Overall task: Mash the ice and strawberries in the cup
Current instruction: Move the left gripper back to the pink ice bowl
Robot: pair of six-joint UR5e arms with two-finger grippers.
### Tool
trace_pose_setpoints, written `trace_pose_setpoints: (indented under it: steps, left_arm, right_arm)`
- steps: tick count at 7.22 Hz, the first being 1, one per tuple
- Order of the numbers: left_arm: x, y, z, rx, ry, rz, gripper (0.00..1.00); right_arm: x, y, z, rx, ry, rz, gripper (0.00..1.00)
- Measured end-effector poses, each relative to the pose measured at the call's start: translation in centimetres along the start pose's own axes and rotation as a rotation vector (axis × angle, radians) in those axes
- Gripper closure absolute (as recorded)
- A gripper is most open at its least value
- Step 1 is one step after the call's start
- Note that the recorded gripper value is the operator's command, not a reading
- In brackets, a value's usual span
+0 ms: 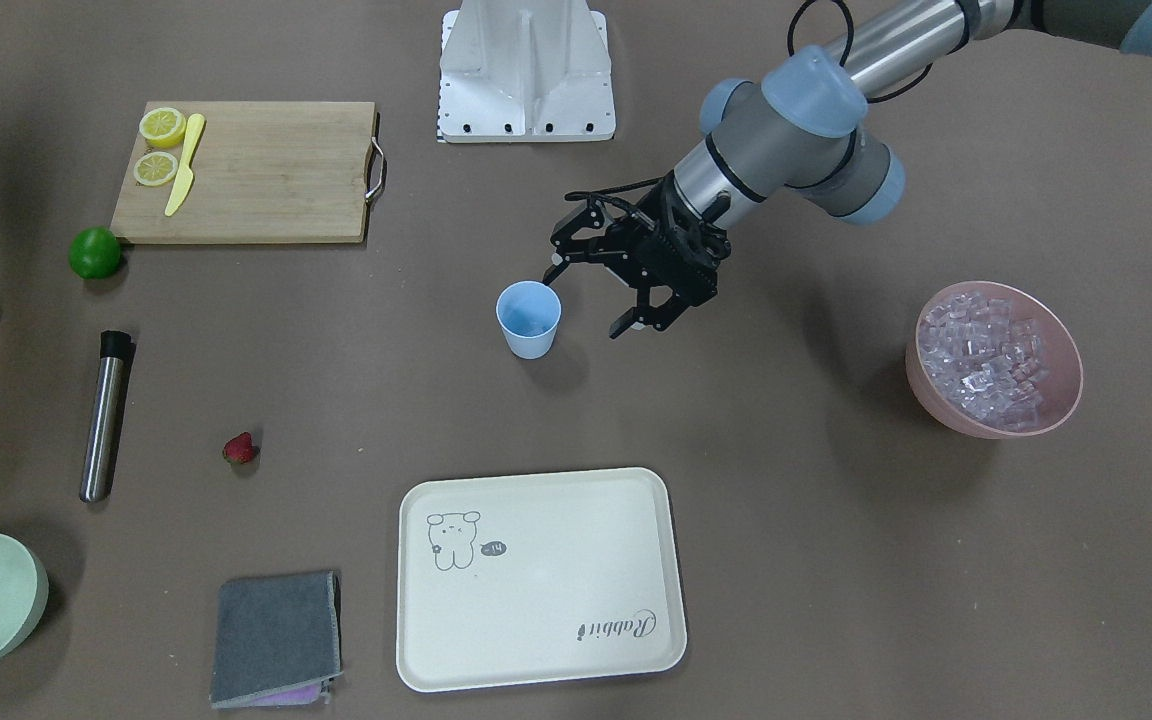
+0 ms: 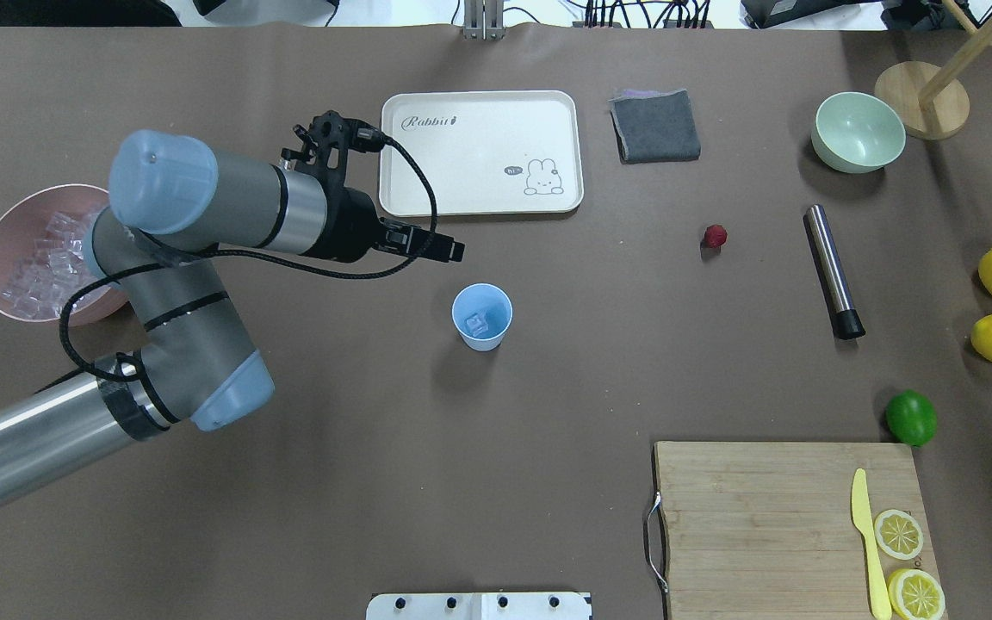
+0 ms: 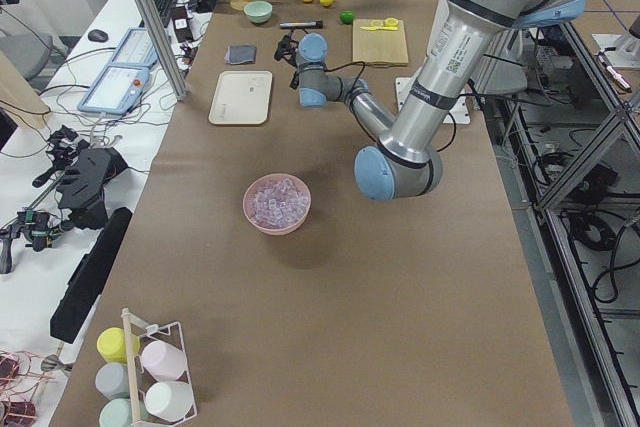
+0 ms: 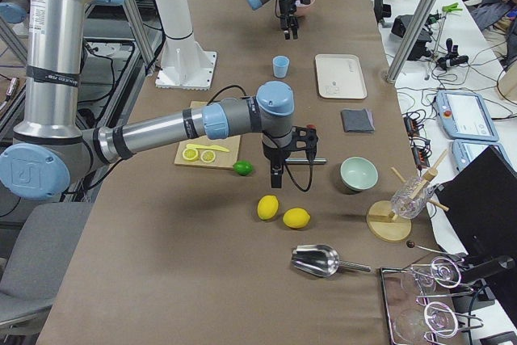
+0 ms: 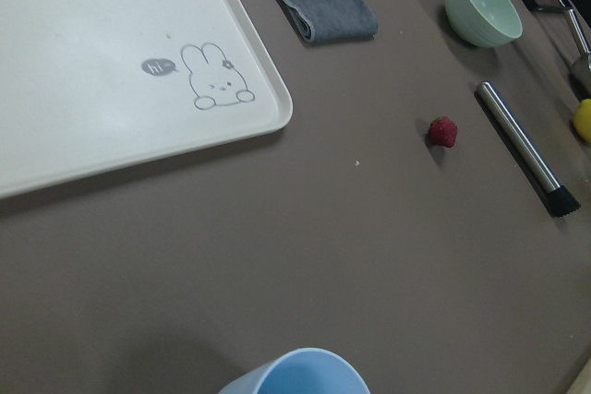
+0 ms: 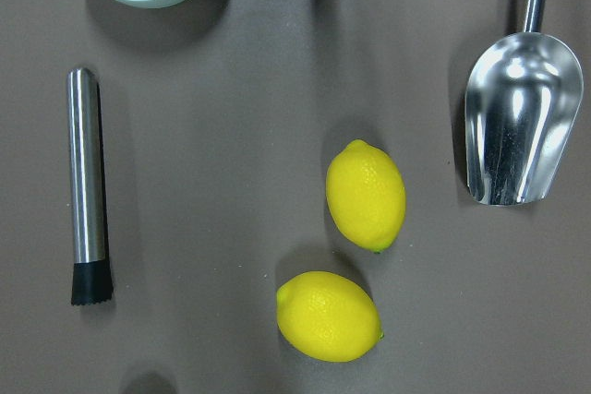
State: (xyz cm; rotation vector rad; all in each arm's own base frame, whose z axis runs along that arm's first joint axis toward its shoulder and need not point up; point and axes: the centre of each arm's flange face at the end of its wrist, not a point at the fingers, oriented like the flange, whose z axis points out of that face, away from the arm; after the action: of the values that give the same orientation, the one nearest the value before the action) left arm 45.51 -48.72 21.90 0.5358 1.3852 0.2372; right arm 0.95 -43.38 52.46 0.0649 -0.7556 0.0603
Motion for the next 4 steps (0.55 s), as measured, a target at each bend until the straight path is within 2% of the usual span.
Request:
trace_pose_setpoints:
  steps: [4]
  left_arm:
    - [-8.6, -1.5, -5.4, -0.073, -0.075, 0.2, 0.03]
  right_arm:
    - [0.9, 0.8, 0.9, -0.026, -0.005, 0.02, 0.0]
